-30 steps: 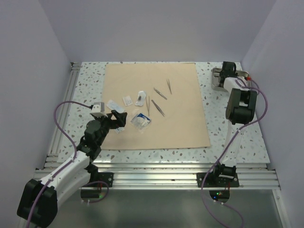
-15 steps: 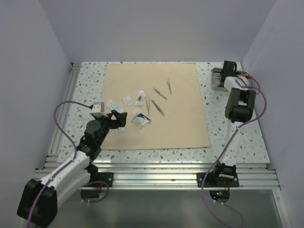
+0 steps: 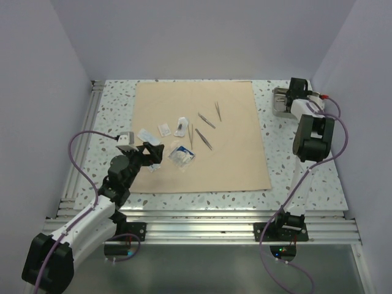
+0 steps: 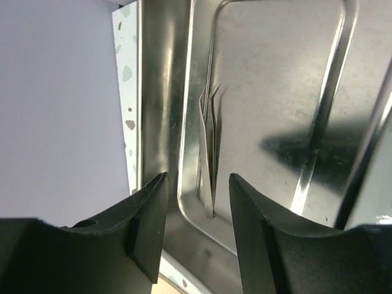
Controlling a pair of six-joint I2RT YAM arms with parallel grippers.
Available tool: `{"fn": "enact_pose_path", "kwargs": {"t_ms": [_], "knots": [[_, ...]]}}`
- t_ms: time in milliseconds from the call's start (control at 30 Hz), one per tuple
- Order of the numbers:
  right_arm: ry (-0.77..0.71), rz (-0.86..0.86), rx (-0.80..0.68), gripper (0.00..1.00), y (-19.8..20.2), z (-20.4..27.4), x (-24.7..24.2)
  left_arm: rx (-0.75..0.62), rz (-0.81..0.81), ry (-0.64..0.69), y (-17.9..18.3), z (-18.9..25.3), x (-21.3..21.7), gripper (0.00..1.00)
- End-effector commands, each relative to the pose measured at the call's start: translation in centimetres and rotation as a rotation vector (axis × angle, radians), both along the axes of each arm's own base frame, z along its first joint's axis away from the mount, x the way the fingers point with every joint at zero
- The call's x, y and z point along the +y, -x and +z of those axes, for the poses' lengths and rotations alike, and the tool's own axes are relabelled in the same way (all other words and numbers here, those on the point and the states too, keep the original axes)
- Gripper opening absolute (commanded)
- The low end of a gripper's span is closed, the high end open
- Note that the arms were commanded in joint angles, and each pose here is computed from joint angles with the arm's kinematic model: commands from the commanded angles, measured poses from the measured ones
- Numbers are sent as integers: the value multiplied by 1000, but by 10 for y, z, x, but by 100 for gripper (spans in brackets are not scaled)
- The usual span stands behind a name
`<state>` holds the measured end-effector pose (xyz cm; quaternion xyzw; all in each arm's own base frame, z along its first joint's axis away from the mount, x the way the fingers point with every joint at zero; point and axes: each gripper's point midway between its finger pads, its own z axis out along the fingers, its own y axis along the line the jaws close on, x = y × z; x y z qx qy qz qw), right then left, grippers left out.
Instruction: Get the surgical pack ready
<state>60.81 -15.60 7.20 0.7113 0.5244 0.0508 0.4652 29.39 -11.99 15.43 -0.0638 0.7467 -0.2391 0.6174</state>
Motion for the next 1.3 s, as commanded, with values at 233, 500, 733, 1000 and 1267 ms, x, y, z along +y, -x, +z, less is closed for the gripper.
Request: {"fn": "enact_pose_path", "kwargs": {"t_ms": [233,500,733,1000,1267], "knots": [[49,-24,-54,49,47,70,-2,-62,-31,5,-1,15,-6,97],[1,-7,65,52,72,56,7,-63,-28,3,-2,15,-6,98],[-6,-17,163,55,85,45,7,-63,-25,3,-2,16,-5,98],[-27,-18,164,53,78,27,9,-61,-27,3,-2,16,-6,99],[-47,-6,171,51,64,8,10,-59,-24,-2,-3,15,-6,99]]}}
